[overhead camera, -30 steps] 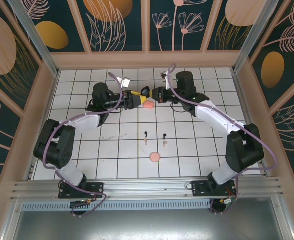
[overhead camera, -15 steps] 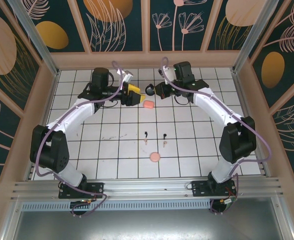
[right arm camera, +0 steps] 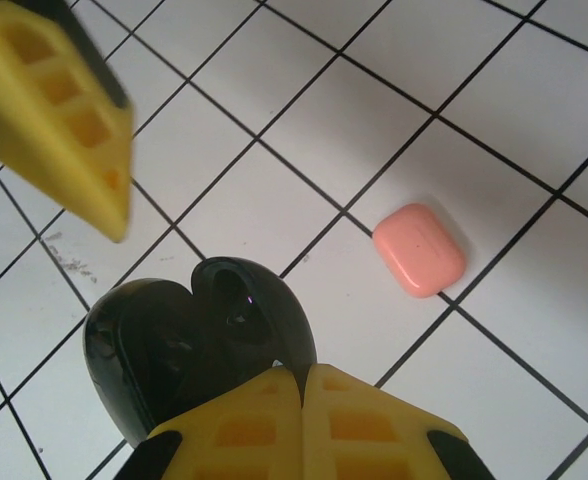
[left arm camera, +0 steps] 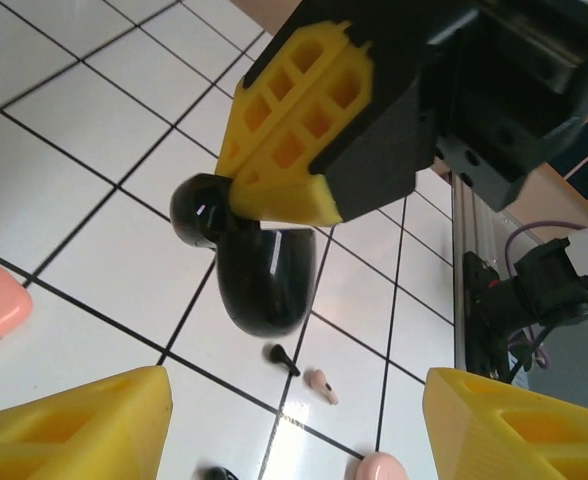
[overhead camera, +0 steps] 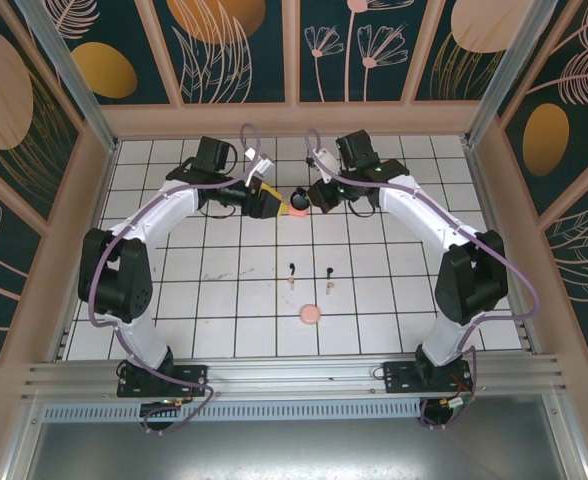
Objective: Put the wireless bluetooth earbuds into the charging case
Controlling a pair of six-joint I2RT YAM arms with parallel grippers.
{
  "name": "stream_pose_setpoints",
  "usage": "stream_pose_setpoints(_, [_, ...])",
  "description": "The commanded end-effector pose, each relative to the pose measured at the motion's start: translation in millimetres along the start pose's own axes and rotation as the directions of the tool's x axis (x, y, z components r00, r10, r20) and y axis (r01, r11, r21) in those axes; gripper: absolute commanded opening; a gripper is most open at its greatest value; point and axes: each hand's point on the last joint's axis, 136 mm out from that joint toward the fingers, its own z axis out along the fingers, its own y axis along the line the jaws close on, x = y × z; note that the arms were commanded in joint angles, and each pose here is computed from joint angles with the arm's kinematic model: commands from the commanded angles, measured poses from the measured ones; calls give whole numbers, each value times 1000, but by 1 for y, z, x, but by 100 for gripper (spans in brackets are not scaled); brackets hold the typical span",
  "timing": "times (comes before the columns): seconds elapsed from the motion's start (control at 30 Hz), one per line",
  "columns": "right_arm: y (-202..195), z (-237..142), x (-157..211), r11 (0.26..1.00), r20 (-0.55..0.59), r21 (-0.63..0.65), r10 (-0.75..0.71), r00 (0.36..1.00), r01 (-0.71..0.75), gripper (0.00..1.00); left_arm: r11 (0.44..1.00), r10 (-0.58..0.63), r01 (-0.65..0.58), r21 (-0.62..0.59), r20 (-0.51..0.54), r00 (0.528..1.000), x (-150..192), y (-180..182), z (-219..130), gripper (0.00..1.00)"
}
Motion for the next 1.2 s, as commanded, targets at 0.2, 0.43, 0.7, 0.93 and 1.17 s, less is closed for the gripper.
stream_pose_setpoints(0.2, [22, 6, -4, 997, -1, -56, -44, 999, 44, 0, 996, 13, -10, 84, -29, 999, 2, -10, 0, 66])
stream_pose_setpoints(0.43, [32, 6, -9, 996, 11, -76, -54, 998, 54, 0, 994, 2, 1, 106, -31, 1000, 4, -9, 2, 64])
stream_pose_setpoints(0.7, [39, 8, -14, 994, 16, -87, -65, 998, 66, 0, 992, -1, 3, 126, -23, 1000, 3, -10, 4, 59])
stream_pose_setpoints(0.93, [39, 11, -15, 994, 18, -87, -62, 998, 63, 0, 990, 2, 1, 142, -17, 1000, 1, -12, 3, 50])
stream_pose_setpoints(1.17, [37, 12, -15, 995, 21, -80, -56, 998, 58, 0, 988, -3, 6, 154, -19, 1000, 3, -14, 3, 49])
